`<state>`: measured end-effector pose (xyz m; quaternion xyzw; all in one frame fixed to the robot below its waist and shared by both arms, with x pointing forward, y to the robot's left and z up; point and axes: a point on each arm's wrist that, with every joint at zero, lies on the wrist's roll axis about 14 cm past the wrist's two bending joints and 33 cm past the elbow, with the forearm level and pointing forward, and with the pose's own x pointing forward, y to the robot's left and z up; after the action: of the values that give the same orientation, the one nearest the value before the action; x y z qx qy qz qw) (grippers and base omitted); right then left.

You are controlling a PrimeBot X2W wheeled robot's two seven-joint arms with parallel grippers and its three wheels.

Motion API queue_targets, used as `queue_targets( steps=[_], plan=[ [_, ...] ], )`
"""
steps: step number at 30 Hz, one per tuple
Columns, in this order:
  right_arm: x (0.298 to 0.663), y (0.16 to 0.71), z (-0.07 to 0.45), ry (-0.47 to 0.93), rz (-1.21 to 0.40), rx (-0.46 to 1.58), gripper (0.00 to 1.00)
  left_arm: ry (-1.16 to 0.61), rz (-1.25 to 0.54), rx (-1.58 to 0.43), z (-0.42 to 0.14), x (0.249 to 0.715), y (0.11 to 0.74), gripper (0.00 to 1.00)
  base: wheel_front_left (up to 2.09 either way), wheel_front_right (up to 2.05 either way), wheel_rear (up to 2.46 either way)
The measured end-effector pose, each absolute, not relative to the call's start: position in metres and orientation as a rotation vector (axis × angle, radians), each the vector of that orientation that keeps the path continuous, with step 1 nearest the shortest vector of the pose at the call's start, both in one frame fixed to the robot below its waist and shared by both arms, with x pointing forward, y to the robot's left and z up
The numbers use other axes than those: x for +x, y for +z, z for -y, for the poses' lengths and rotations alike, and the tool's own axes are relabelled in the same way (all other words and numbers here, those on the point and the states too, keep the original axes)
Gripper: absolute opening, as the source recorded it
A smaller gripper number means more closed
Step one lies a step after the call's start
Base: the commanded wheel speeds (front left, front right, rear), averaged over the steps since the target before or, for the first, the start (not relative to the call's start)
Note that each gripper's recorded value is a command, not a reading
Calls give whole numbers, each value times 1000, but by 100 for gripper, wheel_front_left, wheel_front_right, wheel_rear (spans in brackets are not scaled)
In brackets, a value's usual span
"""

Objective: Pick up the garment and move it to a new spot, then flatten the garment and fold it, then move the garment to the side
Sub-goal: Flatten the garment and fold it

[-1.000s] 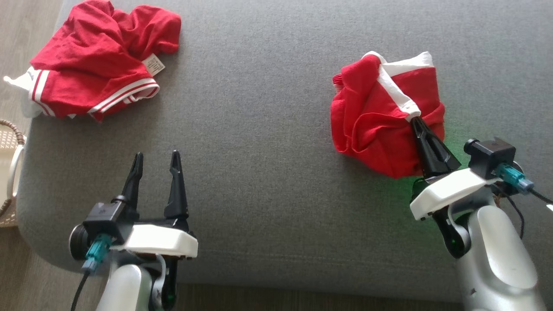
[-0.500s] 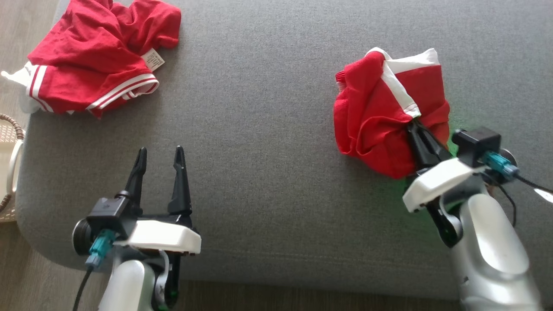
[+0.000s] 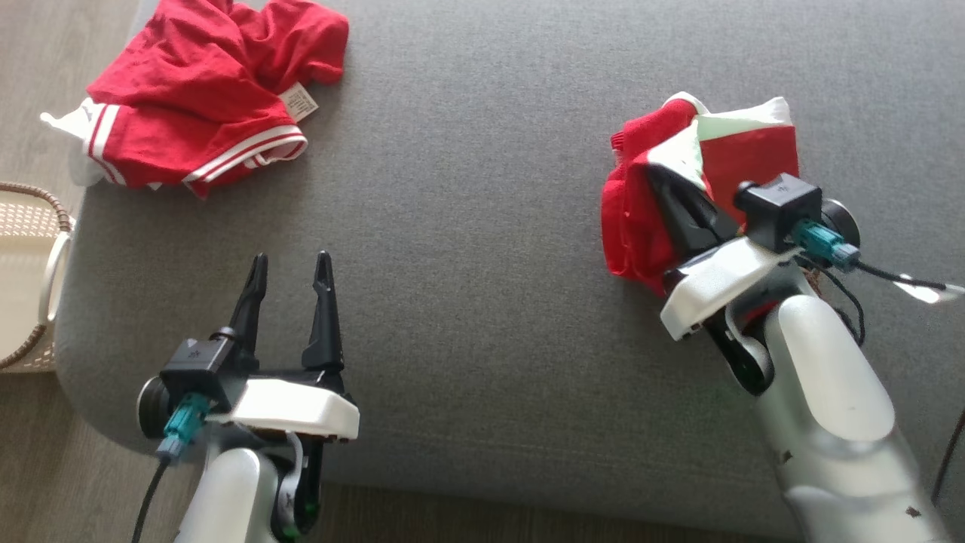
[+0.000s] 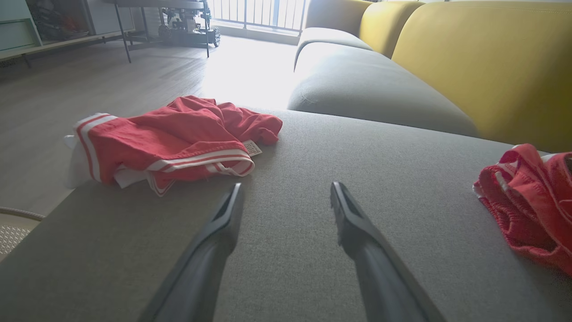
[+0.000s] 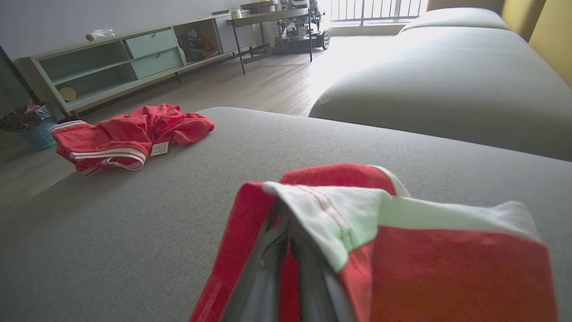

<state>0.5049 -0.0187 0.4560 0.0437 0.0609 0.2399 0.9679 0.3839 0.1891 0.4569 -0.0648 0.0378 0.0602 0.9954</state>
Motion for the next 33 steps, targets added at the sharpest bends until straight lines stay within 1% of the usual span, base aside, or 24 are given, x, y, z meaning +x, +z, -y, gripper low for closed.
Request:
queue_targets(
  steps=[7,16,21,24,29,33],
  plan=[
    [505,479,-13,576,-86,71,0,136,-69,-134,-192,377,461,100,0,0,0],
    [506,469,-34,639,-134,32,0,151,-77,-147,-194,374,459,100,0,0,0],
    [506,490,-44,669,-72,53,0,160,-67,-153,-196,372,462,100,0,0,0],
    [507,505,-36,645,-25,68,0,157,-57,-154,-195,372,465,100,0,0,0],
    [516,548,5,527,93,101,0,143,-47,-157,-191,371,468,100,0,0,0],
    [513,558,50,410,126,100,0,115,-33,-157,-183,375,472,100,0,0,0]
  ],
)
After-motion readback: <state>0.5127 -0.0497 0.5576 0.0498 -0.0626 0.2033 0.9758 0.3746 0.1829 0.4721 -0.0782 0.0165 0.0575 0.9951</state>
